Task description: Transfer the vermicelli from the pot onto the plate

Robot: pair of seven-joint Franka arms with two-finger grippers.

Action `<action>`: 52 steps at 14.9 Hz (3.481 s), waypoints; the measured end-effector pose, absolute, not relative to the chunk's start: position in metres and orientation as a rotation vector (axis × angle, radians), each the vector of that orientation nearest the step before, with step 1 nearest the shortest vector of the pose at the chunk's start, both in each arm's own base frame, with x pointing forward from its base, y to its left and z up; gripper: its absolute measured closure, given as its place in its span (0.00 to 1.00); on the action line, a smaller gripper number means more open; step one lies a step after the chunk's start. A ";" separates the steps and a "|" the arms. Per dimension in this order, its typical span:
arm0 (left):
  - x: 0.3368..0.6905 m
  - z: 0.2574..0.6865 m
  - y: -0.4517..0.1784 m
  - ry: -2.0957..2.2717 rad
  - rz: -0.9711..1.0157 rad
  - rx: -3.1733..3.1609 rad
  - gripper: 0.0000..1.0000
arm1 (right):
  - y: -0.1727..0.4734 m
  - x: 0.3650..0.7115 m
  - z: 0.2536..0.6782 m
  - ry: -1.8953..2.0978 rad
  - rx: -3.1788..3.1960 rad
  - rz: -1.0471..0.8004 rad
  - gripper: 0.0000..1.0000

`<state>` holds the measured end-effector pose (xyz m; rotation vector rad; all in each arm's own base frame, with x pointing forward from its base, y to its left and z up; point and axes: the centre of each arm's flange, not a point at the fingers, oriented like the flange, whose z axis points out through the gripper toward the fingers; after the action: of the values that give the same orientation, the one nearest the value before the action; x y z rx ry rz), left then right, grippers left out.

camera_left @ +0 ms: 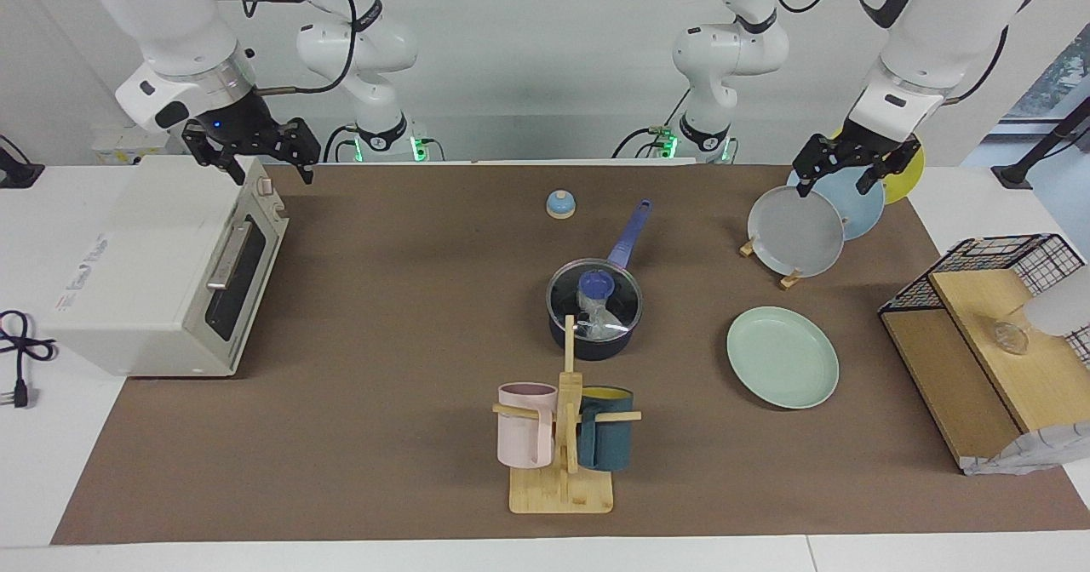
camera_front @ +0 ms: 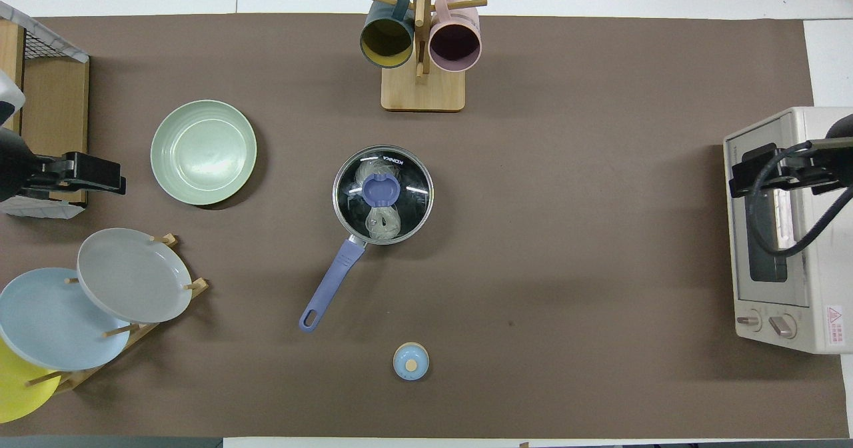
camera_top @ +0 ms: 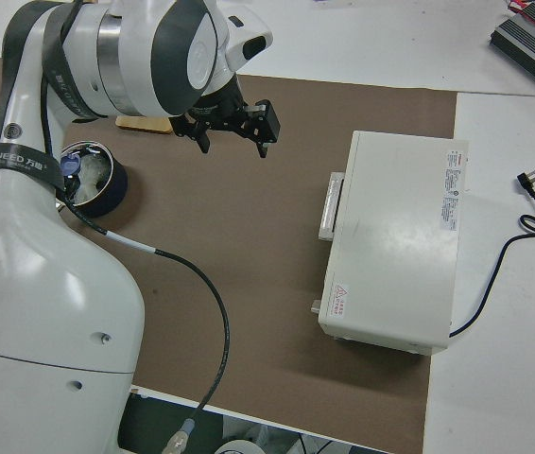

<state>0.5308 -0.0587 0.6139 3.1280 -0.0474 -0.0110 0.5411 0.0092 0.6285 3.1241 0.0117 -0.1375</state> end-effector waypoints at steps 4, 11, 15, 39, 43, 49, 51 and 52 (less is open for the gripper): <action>0.531 0.614 -0.061 -0.053 -0.011 3.128 0.00 | 0.010 0.541 0.628 0.014 3.124 -0.138 0.00; 0.530 0.615 -0.061 -0.053 -0.009 3.128 0.00 | 0.104 0.538 0.622 0.003 3.119 -0.122 0.00; 0.530 0.615 -0.061 -0.053 -0.008 3.128 0.00 | 0.218 0.544 0.594 -0.039 3.134 -0.122 0.00; 0.530 0.615 -0.060 -0.052 -0.008 3.128 0.00 | 0.491 0.573 0.420 -0.192 3.089 0.119 0.00; 0.530 0.615 -0.060 -0.052 -0.008 3.128 0.00 | 0.484 0.577 0.409 -0.124 3.084 0.104 0.00; 0.530 0.615 -0.060 -0.052 -0.008 3.128 0.00 | 0.481 0.577 0.395 -0.103 3.100 0.113 0.10; 0.530 0.615 -0.060 -0.052 -0.008 3.128 0.00 | 0.481 0.576 0.394 -0.100 3.097 0.110 0.20; 0.530 0.615 -0.060 -0.052 -0.008 3.128 0.00 | 0.481 0.576 0.394 -0.099 3.097 0.109 0.22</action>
<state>0.5303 -0.0604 0.6147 3.1280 -0.0521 -0.0076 0.5755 0.4810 0.3943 3.0972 -0.0992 0.1094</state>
